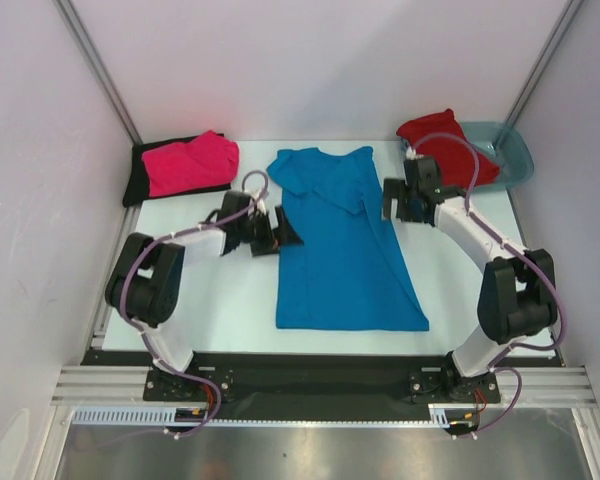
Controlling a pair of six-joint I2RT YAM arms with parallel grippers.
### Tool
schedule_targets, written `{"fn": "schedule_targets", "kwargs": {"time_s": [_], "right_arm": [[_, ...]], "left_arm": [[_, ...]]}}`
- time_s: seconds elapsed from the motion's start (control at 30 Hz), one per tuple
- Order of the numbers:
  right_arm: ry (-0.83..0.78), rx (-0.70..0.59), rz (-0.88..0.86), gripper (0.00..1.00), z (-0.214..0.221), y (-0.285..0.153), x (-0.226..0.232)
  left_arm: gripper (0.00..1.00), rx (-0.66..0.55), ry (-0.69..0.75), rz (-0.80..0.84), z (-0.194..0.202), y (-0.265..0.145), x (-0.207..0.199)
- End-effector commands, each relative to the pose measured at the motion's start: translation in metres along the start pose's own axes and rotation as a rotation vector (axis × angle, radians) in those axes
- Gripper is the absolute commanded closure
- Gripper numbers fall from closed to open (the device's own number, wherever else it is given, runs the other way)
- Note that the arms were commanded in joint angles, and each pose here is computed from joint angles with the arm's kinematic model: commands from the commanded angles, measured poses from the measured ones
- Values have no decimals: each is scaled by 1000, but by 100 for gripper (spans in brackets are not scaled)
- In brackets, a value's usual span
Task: Fold and stack the t-shirts
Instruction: Fold the tshirt
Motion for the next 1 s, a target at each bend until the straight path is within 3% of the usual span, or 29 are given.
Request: {"fn": "schedule_targets", "kwargs": {"time_s": [0.0, 0.23, 0.4, 0.53, 0.8, 0.97], "right_arm": [[91, 33, 37, 0, 26, -27, -9], [107, 121, 90, 0, 75, -56, -11], [86, 215, 138, 8, 109, -80, 1], [96, 246, 203, 13, 138, -93, 10], [231, 195, 350, 14, 168, -119, -9], [350, 170, 351, 14, 171, -134, -7]], "left_arm": [[0, -64, 73, 92, 23, -22, -32], [0, 64, 91, 203, 79, -16, -49], [0, 139, 123, 266, 101, -7, -69], [0, 152, 173, 208, 111, -5, -72], [0, 152, 223, 192, 113, -9, -72], [0, 165, 239, 198, 113, -10, -72]]}}
Point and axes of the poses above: each gripper's point midway between its finger pads, its own y axis out along the fingers, its own x axis along the line the jaws close on, z = x × y, the point moved 7 cm from there along -y, back along the fingers, and after that the axes turned 3 degrees about -y, right-handed, at the moved point
